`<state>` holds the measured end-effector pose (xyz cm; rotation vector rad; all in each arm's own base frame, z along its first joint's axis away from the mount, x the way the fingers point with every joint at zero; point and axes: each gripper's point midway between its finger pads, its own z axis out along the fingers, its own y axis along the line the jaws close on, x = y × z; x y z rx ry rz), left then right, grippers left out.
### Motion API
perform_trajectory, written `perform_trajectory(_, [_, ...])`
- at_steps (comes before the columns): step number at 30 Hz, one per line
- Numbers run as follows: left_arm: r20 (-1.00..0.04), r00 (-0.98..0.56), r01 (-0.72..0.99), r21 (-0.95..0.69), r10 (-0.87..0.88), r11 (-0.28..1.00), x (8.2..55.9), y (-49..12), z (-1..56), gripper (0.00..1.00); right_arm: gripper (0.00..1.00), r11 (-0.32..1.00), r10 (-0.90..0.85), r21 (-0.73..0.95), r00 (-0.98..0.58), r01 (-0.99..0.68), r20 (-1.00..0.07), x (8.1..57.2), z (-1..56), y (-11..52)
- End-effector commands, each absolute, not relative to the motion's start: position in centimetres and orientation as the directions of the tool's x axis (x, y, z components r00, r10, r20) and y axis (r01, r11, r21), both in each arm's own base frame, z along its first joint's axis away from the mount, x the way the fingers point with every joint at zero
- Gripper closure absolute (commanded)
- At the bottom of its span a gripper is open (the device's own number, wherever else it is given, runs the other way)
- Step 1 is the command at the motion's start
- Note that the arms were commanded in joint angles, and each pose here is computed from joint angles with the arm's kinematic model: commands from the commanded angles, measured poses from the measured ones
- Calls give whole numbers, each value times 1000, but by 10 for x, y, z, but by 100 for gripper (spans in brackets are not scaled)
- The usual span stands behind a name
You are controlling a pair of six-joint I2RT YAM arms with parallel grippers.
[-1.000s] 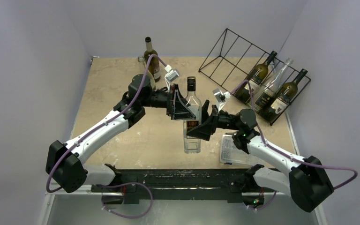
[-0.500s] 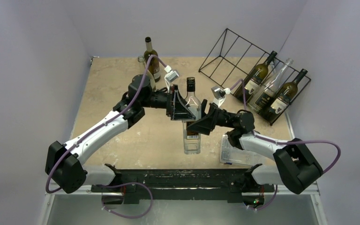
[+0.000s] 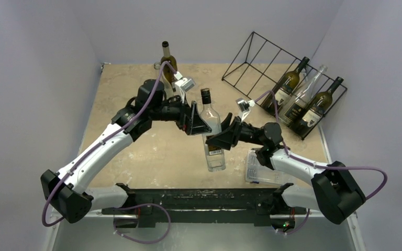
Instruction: Put the wine bottle on the wine rack
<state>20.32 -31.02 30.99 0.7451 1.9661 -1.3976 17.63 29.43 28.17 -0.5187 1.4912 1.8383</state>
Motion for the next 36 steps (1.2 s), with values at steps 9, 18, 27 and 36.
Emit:
perform_trajectory(9, [-831, -555, 564, -365, 13, 741, 238, -204, 320, 3, 100, 28, 406, 716, -647, -697, -646, 217, 287, 295])
perform_trajectory(18, [-901, -428, 501, -170, 73, 848, 239, -159, 323, 4, 100, 436, 504, 746, -551, -503, -666, 286, 260, 270])
perform_trajectory(27, [-907, -398, 423, -48, 138, 905, 237, -127, 293, 4, 100, 717, 587, 664, -330, -213, -739, 345, 268, 204])
perform_trajectory(36, [-917, -377, 394, -31, 130, 919, 232, -116, 288, 5, 100, 836, 548, 546, -107, 50, -829, 407, 297, 139])
